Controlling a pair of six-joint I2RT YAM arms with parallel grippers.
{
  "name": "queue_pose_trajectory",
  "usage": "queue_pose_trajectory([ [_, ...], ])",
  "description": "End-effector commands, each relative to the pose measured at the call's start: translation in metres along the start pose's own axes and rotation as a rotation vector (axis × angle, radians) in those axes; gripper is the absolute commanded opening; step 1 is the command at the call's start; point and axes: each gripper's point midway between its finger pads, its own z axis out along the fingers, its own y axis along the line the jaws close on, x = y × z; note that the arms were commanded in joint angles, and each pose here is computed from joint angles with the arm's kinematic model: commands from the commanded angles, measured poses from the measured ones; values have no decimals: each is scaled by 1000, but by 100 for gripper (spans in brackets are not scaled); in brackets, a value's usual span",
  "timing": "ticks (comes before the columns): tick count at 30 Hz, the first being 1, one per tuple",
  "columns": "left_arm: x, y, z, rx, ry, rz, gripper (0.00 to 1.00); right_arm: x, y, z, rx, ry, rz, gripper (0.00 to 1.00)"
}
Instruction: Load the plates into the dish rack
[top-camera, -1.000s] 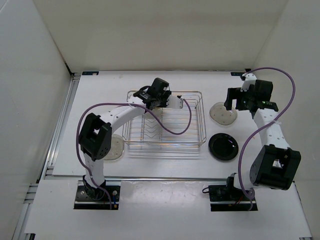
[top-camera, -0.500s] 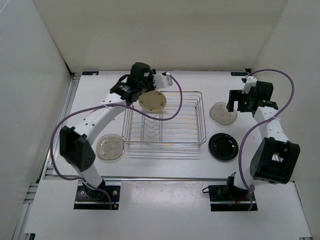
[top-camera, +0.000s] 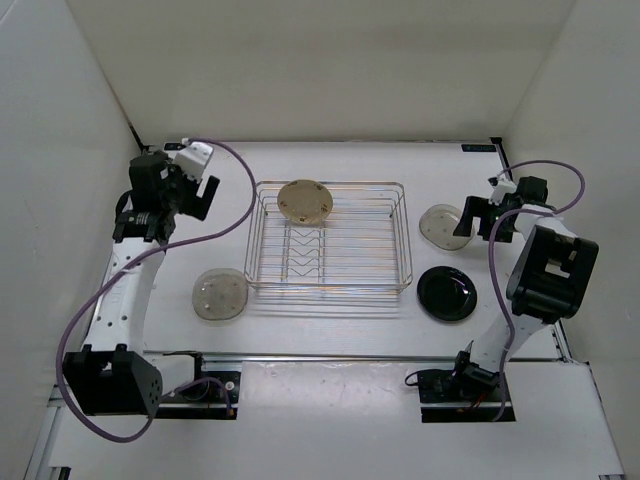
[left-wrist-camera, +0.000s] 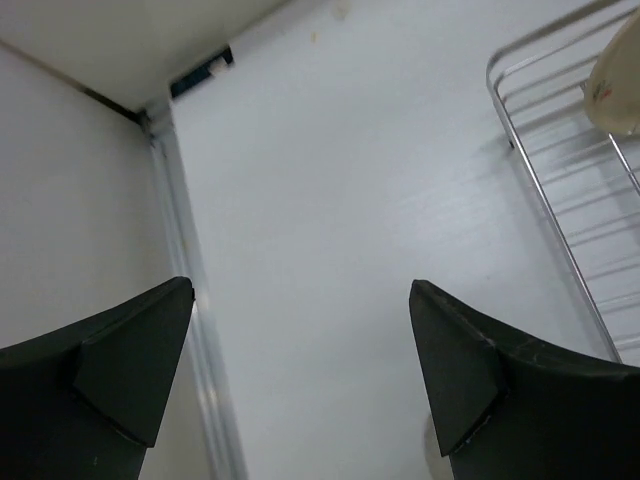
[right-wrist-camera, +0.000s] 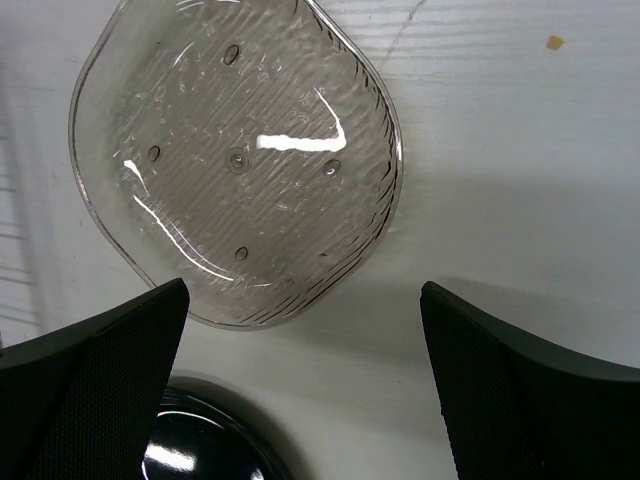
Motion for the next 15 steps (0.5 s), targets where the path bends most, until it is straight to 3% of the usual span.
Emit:
queue_pose_trajectory([
  [1, 27, -31, -1, 156, 3, -202, 100, -24, 3, 0, -59, -48, 5, 100],
  [6, 55, -34, -1, 235, 23, -370, 100, -30, -10, 12, -88, -45, 56, 92],
  [15, 48, -26, -12, 232, -23, -398, 100, -28, -30, 26, -113, -34, 135, 63],
])
